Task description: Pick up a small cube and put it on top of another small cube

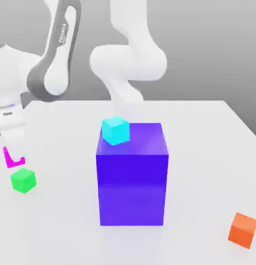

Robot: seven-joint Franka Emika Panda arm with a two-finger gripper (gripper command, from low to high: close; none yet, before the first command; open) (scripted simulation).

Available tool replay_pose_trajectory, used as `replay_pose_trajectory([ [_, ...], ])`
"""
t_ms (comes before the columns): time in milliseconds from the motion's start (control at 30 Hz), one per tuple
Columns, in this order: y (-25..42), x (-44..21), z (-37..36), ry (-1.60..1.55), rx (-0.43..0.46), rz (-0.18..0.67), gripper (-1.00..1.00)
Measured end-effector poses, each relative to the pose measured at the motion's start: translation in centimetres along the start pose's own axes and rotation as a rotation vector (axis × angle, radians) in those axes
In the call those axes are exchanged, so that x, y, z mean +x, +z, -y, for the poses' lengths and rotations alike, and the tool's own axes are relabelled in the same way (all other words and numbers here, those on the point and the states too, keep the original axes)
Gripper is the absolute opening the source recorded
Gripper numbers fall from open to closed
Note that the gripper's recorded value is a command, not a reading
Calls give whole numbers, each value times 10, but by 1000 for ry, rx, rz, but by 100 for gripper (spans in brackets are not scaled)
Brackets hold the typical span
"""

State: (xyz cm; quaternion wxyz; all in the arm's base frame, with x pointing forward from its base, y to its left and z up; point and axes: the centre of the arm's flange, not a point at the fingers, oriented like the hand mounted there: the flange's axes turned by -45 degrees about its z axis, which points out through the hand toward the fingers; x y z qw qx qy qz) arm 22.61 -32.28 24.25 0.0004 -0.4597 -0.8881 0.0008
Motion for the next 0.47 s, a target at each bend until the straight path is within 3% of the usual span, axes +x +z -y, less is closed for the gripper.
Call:
replay_pose_trajectory([
  [367,57,1,5,-15,-5,3,-100],
  [400,62,2,5,-13,-3,2,100],
  [467,62,2,5,-13,-3,2,100],
])
